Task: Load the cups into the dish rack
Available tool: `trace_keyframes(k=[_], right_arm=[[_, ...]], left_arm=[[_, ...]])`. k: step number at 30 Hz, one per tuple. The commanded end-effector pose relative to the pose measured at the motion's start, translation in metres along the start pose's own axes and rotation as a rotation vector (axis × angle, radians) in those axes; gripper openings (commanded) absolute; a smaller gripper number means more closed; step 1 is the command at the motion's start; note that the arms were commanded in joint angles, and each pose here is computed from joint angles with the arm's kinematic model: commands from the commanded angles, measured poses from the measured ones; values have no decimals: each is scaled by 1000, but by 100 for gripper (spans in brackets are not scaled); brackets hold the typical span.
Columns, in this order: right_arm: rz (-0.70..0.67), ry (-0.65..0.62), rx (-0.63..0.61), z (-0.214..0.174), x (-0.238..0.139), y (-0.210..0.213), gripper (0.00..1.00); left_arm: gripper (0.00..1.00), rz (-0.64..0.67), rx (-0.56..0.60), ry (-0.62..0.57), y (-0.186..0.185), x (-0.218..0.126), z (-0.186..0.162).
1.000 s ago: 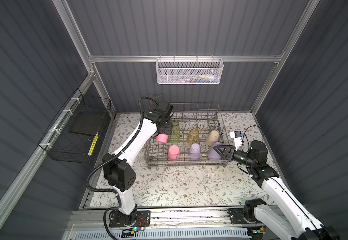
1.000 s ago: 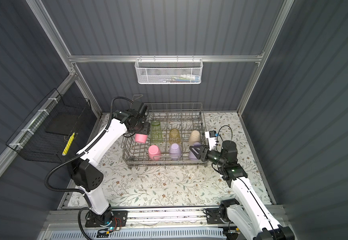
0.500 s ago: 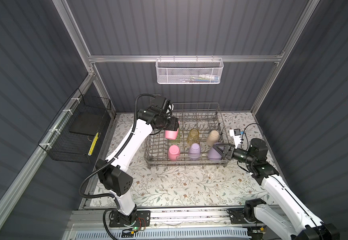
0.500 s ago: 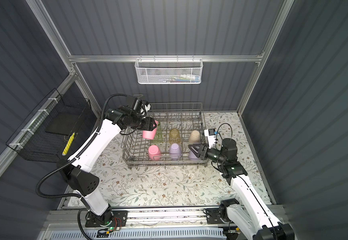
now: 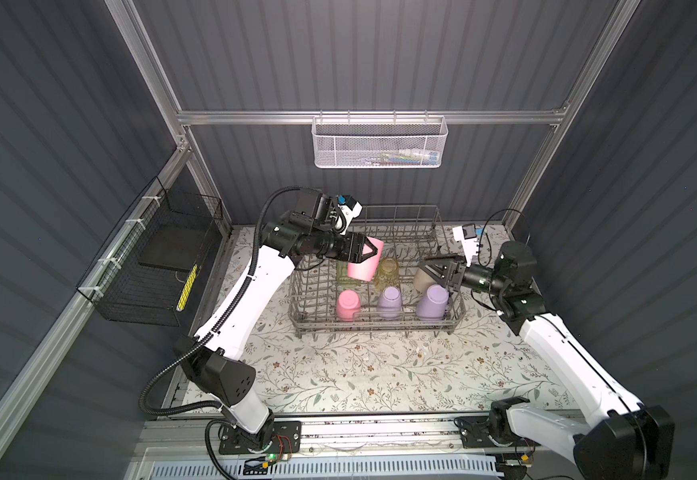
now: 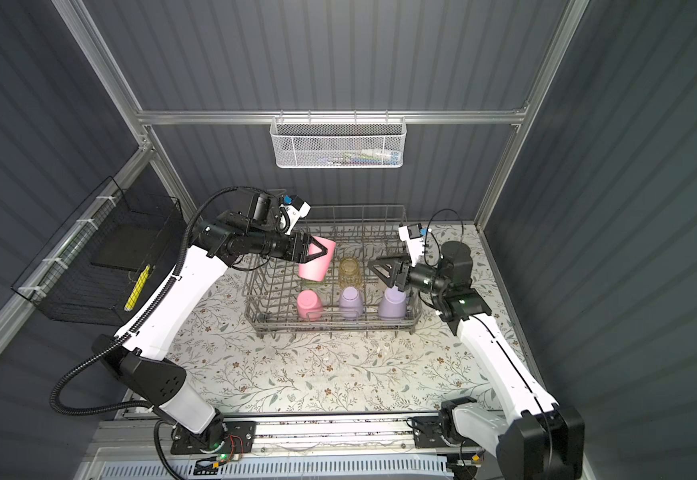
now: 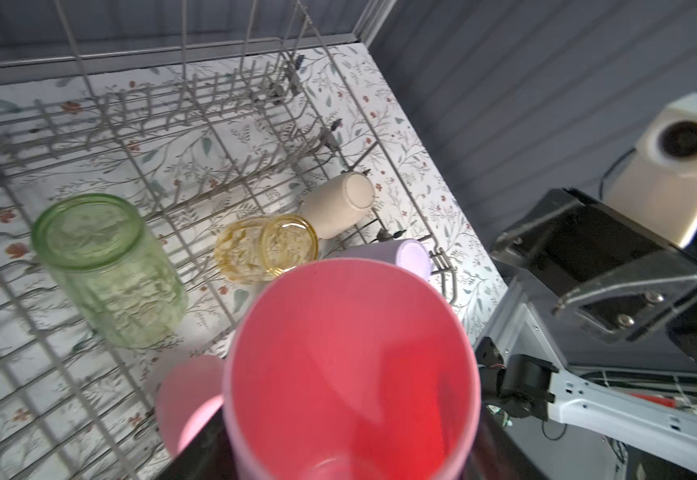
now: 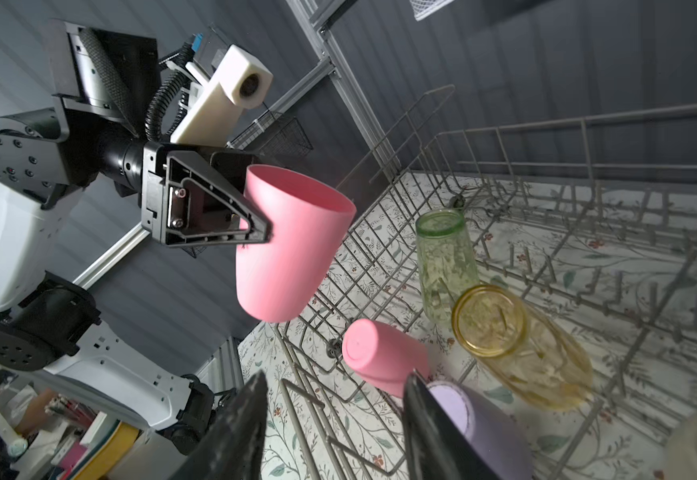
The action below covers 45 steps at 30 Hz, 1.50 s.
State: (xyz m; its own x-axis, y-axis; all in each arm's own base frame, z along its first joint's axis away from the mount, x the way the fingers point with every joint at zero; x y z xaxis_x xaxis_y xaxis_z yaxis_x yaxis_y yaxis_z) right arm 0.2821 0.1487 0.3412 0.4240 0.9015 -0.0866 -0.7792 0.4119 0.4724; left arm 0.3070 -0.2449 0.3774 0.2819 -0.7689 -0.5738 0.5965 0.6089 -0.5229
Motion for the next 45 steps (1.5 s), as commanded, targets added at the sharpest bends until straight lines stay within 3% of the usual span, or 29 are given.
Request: trace_keyframes(k=[1, 9, 14, 23, 45], right_arm=[[100, -41, -208, 20, 3, 17, 54], [191, -20, -402, 28, 8, 23, 54], [310, 10, -421, 29, 8, 33, 54], [404, 47, -426, 24, 7, 38, 54], [561, 68, -461, 26, 5, 47, 49]], left_arm=[[53, -171, 33, 12, -20, -1, -6], [54, -371, 32, 27, -34, 2, -15], [54, -483, 34, 24, -43, -1, -18], [54, -665, 18, 35, -51, 3, -18], [54, -784, -59, 88, -38, 31, -20]])
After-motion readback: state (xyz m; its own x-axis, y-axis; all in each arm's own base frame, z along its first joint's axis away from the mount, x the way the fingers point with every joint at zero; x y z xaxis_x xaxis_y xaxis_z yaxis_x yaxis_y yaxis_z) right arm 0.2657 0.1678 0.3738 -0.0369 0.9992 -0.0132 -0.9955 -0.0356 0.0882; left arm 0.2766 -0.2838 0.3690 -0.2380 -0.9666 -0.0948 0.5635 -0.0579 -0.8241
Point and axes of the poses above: each gripper's point midway between its finger pads, its own x axis out along the fingers, its own y axis along the line the jaws close on, z = x × y, the point moved 6 cm from there along -x, back along the fingers, and after that the axes turned 2 degrees about -x, right-handed, at the moved point
